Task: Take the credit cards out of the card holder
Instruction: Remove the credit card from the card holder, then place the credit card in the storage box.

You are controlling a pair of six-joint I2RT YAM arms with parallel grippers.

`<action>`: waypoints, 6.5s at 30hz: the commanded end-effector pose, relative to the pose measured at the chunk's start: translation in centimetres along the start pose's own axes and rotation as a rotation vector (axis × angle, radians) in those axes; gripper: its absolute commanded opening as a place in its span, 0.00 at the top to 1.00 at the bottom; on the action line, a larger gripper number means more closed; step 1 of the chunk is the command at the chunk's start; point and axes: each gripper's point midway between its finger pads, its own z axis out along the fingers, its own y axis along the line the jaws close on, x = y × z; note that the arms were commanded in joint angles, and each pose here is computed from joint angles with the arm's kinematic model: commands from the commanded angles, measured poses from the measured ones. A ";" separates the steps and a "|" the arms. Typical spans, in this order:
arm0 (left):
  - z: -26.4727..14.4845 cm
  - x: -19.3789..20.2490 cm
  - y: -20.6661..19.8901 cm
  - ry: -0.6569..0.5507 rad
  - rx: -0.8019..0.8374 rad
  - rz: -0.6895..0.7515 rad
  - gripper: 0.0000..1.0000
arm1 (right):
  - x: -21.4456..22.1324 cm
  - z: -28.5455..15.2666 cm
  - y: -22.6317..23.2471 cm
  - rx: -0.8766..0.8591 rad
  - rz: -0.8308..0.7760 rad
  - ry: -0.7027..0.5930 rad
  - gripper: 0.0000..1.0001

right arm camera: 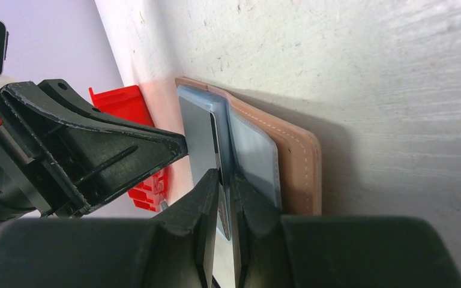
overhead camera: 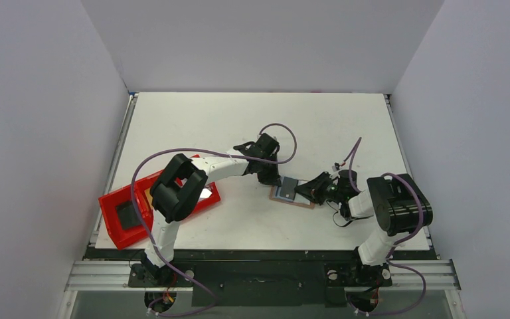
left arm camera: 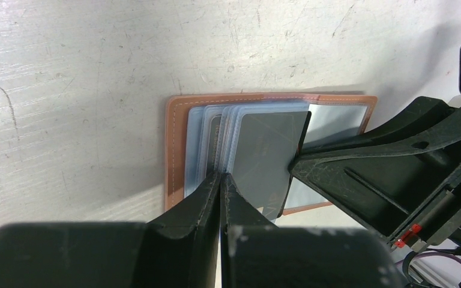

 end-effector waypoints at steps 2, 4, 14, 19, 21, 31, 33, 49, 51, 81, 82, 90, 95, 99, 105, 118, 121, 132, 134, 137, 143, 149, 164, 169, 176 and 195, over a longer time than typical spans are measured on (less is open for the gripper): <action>2.3 5.1 7.7 0.138 -0.251 -0.007 1.00 | -0.6 -0.5 0.5 -0.017 -0.063 -0.023 0.91; 2.3 5.1 7.7 0.138 -0.251 -0.007 1.00 | -0.6 -0.5 0.5 -0.016 -0.066 -0.025 0.91; 2.5 5.1 7.6 0.139 -0.244 -0.005 1.00 | -0.6 -0.3 0.7 -0.019 -0.071 -0.018 0.96; 2.5 5.2 7.7 0.141 -0.248 -0.005 1.00 | -0.6 -0.2 1.1 -0.028 -0.075 -0.016 0.96; 2.5 5.1 7.8 0.141 -0.253 -0.012 1.00 | -0.6 -0.3 1.0 -0.019 -0.076 -0.018 0.99; 2.4 5.2 9.2 0.138 -0.265 -0.059 1.00 | -2.2 -2.2 -1.2 0.107 -0.146 -0.053 1.00; 2.4 5.2 9.3 0.139 -0.263 -0.061 1.00 | -2.3 -2.4 -1.4 0.125 -0.161 -0.051 1.00; 2.6 5.1 8.9 0.139 -0.249 -0.058 1.00 | -1.7 -1.4 -1.6 0.098 -0.133 -0.009 0.75; 2.6 5.1 9.0 0.141 -0.248 -0.057 1.00 | -1.5 -1.1 -1.7 0.097 -0.128 -0.005 0.75; 2.5 5.4 9.6 0.142 -0.251 -0.079 1.00 | -3.3 -5.1 -3.5 0.294 -0.184 -0.100 1.00; 2.5 5.3 9.5 0.140 -0.250 -0.078 1.00 | -3.7 -5.2 -2.9 0.291 -0.202 -0.111 1.00; 1.5 3.1 7.0 0.091 -0.188 -0.029 1.00 | -4.8 -6.4 0.9 0.242 -0.249 -0.147 1.00; -0.3 0.8 4.3 0.051 -0.137 0.015 1.00 | -5.2 -6.7 3.7 0.179 -0.260 -0.138 1.00; -2.6 -1.4 1.9 0.008 -0.070 0.041 0.86 | -5.3 -6.6 6.2 0.112 -0.265 -0.133 1.00; -7.2 -4.0 0.1 -0.043 0.080 0.030 0.62 | -4.4 -5.2 11.3 -0.037 -0.284 -0.082 1.00; -18.1 -7.0 -2.6 -0.136 0.665 -0.070 0.52 | -2.2 -2.7 23.0 -0.410 -0.238 0.029 1.00; -18.7 -6.7 -2.6 -0.119 0.715 -0.092 0.52 | -1.3 -2.4 24.4 -0.457 -0.241 0.056 1.00; -20.5 -7.7 -2.5 -0.153 0.850 -0.155 0.52 | 1.1 -0.7 25.4 -0.493 -0.221 0.124 1.00; -20.3 -7.8 -1.8 -0.159 0.826 -0.167 0.52 | 0.8 -0.7 25.2 -0.485 -0.221 0.114 1.00; -20.3 -8.0 -1.0 -0.170 0.813 -0.188 0.52 | 0.4 -0.6 24.3 -0.457 -0.220 0.102 1.00; -21.1 -8.2 -0.8 -0.183 0.824 -0.191 0.53 | 0.9 -0.2 23.8 -0.454 -0.214 0.118 1.00; -21.3 -8.4 -1.2 -0.181 0.842 -0.188 0.53 | 2.9 0.6 25.2 -0.495 -0.208 0.171 1.00; -20.8 -7.9 -1.3 -0.161 0.829 -0.188 1.00 | 4.2 1.6 25.2 -0.487 -0.222 0.196 0.85; -20.0 -7.6 0.3 -0.176 0.685 -0.199 1.00 | 3.7 2.4 22.8 -0.330 -0.317 0.157 0.28; -21.5 -8.1 5.8 -0.332 0.304 -0.163 1.00 | 1.9 1.5 19.5 -0.086 -0.433 0.072 0.16; -35.4 -1.3 28.2 -0.545 -0.993 -0.258 1.00 | 2.4 0.8 14.6 0.095 -0.491 0.123 0.16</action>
